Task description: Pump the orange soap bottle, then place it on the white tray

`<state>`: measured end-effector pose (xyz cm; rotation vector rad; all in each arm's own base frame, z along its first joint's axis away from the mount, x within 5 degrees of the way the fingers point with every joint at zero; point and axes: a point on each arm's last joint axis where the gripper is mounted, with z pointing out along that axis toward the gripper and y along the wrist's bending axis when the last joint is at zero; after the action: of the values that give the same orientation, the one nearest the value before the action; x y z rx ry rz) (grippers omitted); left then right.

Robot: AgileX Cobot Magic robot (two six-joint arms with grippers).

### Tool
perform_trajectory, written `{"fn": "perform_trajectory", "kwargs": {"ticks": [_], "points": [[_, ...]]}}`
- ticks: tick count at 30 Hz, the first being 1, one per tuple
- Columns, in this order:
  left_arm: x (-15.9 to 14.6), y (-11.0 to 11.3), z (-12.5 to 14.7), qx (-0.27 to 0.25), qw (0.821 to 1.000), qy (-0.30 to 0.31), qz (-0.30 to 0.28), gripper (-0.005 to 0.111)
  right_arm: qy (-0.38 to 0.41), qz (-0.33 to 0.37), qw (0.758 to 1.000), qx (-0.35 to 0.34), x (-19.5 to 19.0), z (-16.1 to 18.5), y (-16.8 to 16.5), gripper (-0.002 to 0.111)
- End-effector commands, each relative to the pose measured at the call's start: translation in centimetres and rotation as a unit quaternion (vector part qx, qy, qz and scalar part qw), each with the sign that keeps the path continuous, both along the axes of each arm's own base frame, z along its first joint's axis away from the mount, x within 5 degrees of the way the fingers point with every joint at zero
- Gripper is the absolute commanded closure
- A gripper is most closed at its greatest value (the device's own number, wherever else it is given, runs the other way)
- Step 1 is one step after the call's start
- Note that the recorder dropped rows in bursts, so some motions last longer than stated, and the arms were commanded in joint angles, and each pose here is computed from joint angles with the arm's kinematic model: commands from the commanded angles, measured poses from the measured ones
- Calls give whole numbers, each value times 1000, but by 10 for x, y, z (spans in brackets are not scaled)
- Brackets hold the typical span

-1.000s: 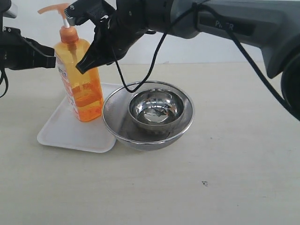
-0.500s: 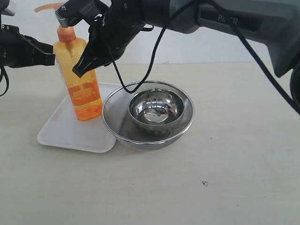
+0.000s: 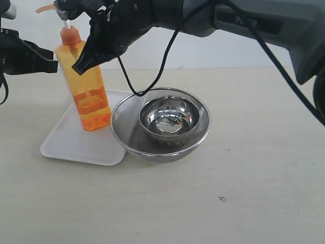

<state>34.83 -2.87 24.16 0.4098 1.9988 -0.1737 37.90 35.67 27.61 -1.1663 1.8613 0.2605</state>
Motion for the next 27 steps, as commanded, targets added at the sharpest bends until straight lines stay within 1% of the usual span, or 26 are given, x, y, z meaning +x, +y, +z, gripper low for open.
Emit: {"fn": "perform_trajectory", "kwargs": {"ticks": [1,4,8,11,14,17,18,21,27], "points": [[1,-1,1,-1,1000,-6,-7,102,28,24,999,11,-4,-14,11,108],[1,-2,0,5,1000,-9,-15,102,37,32,999,1,-8,-20,15,108],[6,-2,-13,8,1000,8,-18,102,32,40,999,-3,-13,-16,18,108],[8,1,-21,18,1000,24,-5,102,26,42,998,-32,-15,-12,14,108],[7,8,-20,44,999,21,6,102,21,24,997,-67,-16,-5,4,108],[10,17,-15,44,999,14,20,102,-2,-8,996,-90,-13,7,-6,108],[11,19,-12,45,999,10,23,102,-10,-20,996,-87,-11,9,-8,108],[18,20,-9,45,999,2,24,102,-49,-29,996,-73,-5,13,-6,108],[35,18,-7,37,999,-11,11,102,-58,-34,997,-29,1,4,3,108]]}}
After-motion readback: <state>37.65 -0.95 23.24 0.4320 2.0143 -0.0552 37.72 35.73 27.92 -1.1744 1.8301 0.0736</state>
